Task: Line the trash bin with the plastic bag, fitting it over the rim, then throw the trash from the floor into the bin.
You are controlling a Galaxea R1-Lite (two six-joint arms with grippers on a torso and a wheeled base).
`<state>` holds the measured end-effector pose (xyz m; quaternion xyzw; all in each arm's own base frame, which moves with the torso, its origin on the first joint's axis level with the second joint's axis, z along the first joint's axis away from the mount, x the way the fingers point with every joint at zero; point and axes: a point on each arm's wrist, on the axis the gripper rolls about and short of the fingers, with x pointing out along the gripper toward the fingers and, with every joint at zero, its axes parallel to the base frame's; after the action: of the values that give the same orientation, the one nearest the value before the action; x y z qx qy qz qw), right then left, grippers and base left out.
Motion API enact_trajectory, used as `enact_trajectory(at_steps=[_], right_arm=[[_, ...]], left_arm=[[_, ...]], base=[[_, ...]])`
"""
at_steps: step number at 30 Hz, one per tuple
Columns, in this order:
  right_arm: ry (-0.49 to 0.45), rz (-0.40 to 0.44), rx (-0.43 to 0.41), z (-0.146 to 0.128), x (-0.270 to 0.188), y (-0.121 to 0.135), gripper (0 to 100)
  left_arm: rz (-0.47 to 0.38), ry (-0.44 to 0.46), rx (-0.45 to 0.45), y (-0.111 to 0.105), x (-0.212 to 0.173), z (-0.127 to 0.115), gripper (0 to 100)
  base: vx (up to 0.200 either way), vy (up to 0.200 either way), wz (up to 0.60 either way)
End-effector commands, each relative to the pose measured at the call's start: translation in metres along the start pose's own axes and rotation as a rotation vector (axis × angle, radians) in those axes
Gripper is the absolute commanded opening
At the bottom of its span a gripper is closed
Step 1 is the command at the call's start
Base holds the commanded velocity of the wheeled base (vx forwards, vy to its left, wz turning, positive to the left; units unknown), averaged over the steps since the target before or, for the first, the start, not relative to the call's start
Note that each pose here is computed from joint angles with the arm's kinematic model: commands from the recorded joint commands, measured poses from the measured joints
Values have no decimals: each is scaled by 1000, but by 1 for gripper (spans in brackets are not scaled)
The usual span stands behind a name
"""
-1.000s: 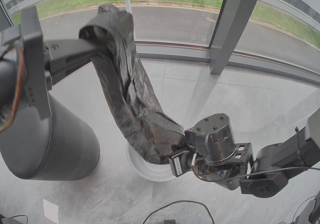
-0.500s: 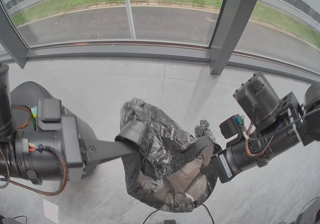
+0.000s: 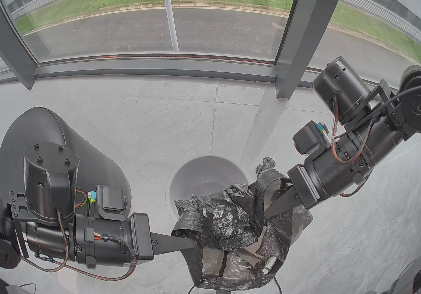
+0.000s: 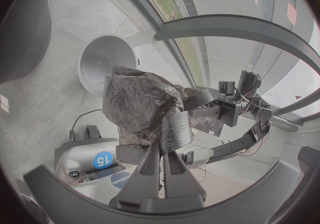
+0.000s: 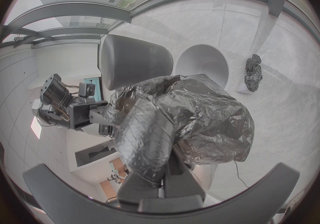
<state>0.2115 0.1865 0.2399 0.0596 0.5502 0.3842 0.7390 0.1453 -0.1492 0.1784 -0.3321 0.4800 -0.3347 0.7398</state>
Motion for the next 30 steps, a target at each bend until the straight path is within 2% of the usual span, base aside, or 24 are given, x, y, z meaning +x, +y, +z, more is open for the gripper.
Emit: enact_trajectory(at_steps=[1,7,11,14,16,24,30], right_arm=[[8,-5,10,13,22,-9,0],[5,-6,11,24,46,-17,0],[-17,-1,6,30,55,-22,0],[-43,-1,10,34,60,-28,0],[-68,-2,16,38,64,-34,0],[-133,-3,20,48,74,-52,0],[-181,12,-4,54,98,-63,0]], left_arm=[[15,8,-11,4,4,0,0],[31,3,-17,7,7,2,0],[58,-26,-44,15,9,12,0],[75,-70,-77,25,14,25,0],[91,-133,-117,42,22,46,0],[118,-220,-188,79,42,92,0],[127,-245,-206,86,46,107,0]], base=[[0,0,0],[0,0,0],[0,0,0],[0,0,0],[0,0,0],[0,0,0],[0,0,0]])
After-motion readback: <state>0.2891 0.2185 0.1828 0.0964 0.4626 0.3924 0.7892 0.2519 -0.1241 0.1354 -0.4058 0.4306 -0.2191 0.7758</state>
